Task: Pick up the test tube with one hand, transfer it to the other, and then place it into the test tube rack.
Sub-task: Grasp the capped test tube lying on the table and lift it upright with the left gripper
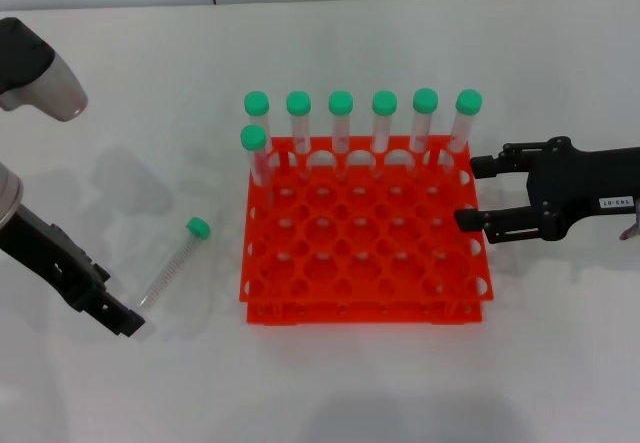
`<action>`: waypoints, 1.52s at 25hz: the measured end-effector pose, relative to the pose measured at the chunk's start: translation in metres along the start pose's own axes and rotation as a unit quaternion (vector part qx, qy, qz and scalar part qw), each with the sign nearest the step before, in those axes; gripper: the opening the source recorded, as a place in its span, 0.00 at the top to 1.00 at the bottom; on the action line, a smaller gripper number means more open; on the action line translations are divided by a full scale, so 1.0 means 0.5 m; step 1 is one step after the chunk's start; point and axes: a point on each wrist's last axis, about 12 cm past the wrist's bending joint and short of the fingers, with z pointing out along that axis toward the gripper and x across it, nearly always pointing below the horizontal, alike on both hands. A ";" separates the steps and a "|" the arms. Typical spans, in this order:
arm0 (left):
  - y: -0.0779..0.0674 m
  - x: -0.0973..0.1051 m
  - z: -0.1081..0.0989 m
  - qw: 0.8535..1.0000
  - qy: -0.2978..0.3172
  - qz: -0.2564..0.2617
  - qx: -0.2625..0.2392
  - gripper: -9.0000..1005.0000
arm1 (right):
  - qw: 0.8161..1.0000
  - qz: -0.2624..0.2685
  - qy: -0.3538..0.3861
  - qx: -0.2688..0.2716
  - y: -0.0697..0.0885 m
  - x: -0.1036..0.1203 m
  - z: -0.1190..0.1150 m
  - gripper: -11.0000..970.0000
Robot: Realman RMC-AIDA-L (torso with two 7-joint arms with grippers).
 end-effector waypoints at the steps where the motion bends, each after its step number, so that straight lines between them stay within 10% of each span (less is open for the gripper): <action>1: 0.000 0.000 0.000 1.000 0.000 0.000 0.000 0.13 | 1.000 0.000 0.000 0.000 0.000 0.000 0.000 0.22; 38: 0.004 -0.013 0.009 1.000 0.000 0.012 -0.014 0.21 | 1.000 -0.002 -0.001 0.003 -0.001 -0.001 0.001 0.22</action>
